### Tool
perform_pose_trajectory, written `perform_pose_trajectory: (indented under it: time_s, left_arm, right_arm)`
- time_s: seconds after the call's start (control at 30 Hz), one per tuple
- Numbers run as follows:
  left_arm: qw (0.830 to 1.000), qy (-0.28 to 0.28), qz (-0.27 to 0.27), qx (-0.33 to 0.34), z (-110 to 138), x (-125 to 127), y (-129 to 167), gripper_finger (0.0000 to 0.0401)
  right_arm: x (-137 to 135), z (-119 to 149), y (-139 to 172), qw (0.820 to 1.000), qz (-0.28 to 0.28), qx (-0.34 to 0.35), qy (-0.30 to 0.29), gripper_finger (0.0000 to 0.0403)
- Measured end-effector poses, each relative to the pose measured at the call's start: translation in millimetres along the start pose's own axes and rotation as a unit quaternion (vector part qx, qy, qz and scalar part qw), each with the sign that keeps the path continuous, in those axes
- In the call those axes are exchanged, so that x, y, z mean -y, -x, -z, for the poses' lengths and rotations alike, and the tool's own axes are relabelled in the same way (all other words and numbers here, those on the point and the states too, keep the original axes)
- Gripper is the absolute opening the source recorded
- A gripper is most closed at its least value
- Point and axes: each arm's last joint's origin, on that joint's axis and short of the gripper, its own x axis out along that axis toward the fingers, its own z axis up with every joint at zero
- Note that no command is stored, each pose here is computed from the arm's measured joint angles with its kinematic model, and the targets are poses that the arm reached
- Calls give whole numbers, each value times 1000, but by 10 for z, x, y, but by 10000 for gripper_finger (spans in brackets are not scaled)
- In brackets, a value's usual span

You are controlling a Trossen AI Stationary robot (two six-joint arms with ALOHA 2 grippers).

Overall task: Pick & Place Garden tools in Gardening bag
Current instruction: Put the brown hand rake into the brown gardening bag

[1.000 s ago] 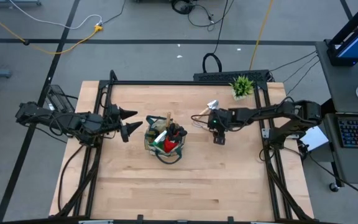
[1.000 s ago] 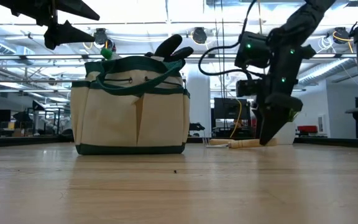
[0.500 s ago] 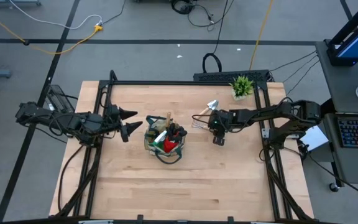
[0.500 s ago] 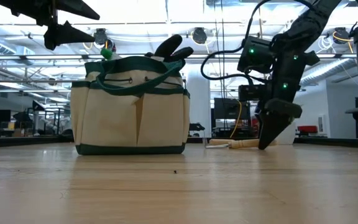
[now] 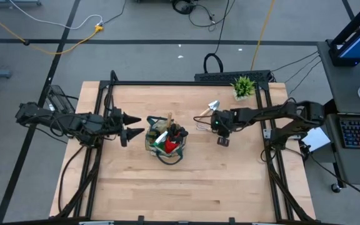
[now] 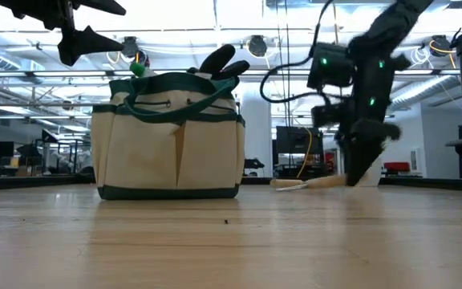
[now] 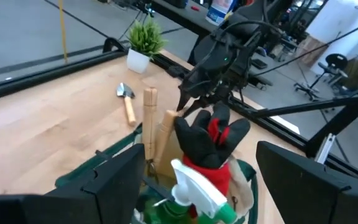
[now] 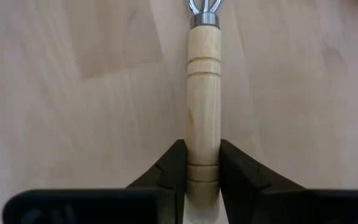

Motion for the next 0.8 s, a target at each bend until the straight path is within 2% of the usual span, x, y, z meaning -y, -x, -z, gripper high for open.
perform_pose_trajectory:
  time_s: [0.13, 0.23, 0.37, 0.47, 0.63, 0.73, 0.8]
  left_arm:
    - [1000, 3, -10, 18, -13, 24, -52, 310]
    - [998, 4, -26, 48, -41, 49, -101, 310]
    - [995, 3, -25, 92, -105, 101, -155, 310]
    - [992, 12, -13, 123, -167, 132, -172, 310]
    - [984, 45, 14, 174, -290, 153, -165, 310]
    - [978, 66, 34, 195, -382, 168, -146, 310]
    - [975, 75, 46, 202, -467, 192, -127, 310]
  right_arm:
    - [10, -138, 297, 1000, 6, -1, 17, 60]
    - [28, -230, 552, 999, 32, -2, 34, 60]
    - [69, -395, 939, 993, 97, 18, 66, 60]
    - [77, -529, 1220, 981, 156, 48, 101, 60]
    - [33, -763, 1638, 946, 247, 106, 182, 60]
    - [-44, -899, 1788, 910, 298, 149, 247, 60]
    - [-113, -977, 1840, 880, 332, 171, 295, 60]
